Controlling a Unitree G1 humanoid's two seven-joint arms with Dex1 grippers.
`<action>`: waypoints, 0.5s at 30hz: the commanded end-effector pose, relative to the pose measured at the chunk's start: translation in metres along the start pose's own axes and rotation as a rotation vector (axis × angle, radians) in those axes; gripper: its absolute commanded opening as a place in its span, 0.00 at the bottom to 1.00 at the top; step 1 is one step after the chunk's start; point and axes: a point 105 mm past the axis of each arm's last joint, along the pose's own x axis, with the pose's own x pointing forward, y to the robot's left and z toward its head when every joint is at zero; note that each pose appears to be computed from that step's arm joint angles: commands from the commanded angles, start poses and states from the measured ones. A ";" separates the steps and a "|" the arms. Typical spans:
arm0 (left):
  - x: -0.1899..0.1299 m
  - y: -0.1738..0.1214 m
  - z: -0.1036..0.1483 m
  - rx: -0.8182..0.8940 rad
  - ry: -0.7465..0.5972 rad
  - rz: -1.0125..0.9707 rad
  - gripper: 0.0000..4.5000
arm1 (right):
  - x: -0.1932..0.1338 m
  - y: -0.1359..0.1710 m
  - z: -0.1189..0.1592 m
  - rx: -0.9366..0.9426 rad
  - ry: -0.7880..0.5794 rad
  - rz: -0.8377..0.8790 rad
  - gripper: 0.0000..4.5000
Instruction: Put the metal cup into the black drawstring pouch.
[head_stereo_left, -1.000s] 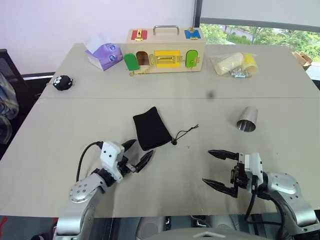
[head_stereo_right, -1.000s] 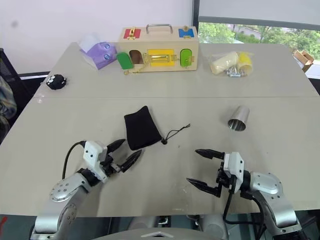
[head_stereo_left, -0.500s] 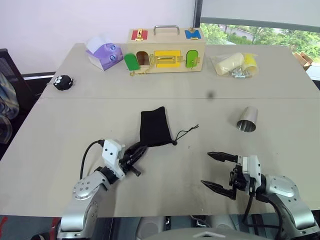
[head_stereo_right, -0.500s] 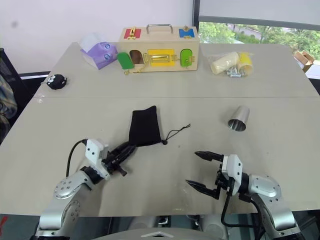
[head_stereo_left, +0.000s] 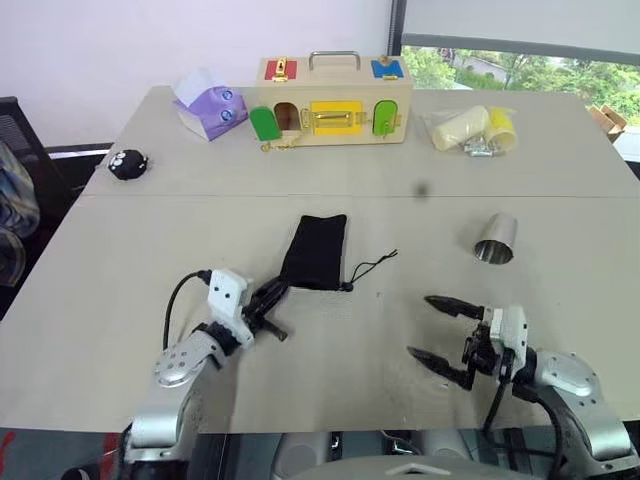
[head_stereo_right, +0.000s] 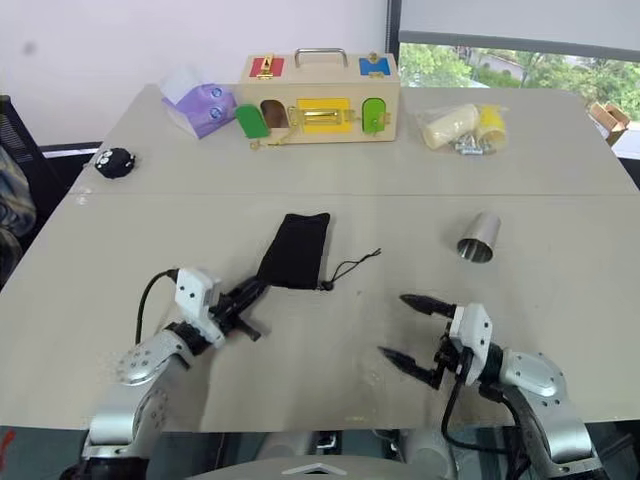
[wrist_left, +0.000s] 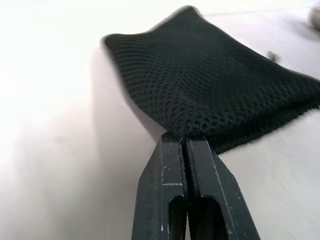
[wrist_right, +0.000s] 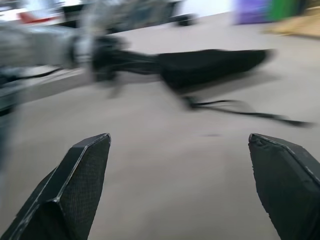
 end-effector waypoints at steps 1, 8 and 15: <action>0.013 -0.005 0.016 -0.017 -0.047 -0.003 0.01 | -0.019 -0.046 0.000 -0.078 0.016 -0.329 1.00; 0.035 -0.004 0.041 -0.048 -0.103 0.016 0.01 | -0.036 -0.080 -0.005 -0.127 0.058 -0.625 1.00; 0.048 -0.011 0.057 -0.057 -0.127 0.004 0.01 | -0.046 -0.107 -0.001 -0.133 0.028 -0.851 1.00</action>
